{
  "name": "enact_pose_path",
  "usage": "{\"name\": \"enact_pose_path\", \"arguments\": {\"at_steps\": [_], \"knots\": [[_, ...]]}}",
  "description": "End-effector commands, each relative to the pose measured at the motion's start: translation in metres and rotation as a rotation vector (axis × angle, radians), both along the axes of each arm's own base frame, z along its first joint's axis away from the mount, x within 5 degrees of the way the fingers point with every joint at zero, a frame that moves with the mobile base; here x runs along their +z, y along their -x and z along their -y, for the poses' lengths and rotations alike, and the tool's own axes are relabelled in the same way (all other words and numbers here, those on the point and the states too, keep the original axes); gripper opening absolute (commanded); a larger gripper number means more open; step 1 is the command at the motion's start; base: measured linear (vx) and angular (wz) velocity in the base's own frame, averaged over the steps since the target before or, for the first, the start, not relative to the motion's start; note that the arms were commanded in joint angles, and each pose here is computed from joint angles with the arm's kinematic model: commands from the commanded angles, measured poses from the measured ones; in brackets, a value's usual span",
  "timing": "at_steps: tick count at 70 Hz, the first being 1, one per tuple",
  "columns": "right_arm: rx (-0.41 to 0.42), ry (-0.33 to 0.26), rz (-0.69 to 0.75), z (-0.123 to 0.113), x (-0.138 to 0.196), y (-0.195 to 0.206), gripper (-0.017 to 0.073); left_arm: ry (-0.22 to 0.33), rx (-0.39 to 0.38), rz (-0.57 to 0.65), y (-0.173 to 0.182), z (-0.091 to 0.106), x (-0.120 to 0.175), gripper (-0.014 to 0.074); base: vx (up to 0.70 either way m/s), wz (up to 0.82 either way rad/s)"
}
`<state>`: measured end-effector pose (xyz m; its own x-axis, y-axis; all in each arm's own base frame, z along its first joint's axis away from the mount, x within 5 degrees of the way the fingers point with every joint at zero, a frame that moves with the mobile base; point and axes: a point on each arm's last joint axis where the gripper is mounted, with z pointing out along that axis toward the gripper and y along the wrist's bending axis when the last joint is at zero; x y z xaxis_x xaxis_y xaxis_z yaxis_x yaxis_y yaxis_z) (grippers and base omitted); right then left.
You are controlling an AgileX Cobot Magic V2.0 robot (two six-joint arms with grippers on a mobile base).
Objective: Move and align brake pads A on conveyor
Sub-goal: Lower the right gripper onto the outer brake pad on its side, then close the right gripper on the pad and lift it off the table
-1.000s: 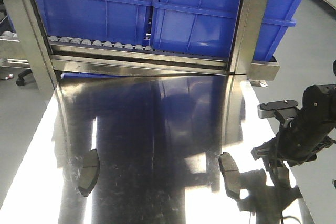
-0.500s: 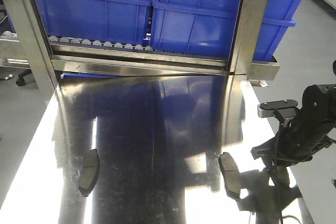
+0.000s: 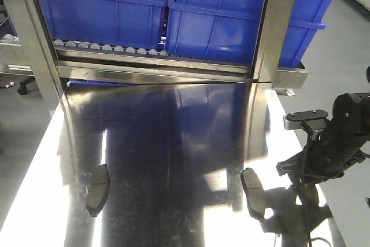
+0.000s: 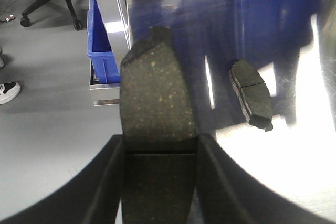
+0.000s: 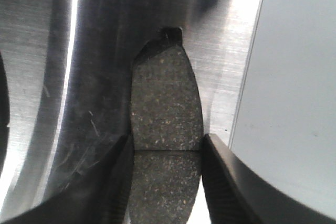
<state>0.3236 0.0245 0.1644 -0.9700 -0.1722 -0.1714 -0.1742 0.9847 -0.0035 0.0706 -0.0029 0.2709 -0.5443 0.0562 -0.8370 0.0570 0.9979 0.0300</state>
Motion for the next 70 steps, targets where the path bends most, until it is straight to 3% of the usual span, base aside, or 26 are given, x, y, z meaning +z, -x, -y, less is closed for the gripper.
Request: {"name": "enact_pose_path", "arguments": {"at_steps": [1, 70], "knots": [[0.008, 0.0, 0.082, 0.002, 0.021, -0.004, 0.0246, 0.015, -0.001, 0.105, -0.004, 0.001, 0.015, 0.0156, 0.0, 0.0], [0.001, -0.014, 0.162, 0.001, 0.046, 0.001, 0.0237, 0.015, -0.001, 0.105, -0.004, 0.001, 0.015, 0.0156, 0.0, 0.0]]}}
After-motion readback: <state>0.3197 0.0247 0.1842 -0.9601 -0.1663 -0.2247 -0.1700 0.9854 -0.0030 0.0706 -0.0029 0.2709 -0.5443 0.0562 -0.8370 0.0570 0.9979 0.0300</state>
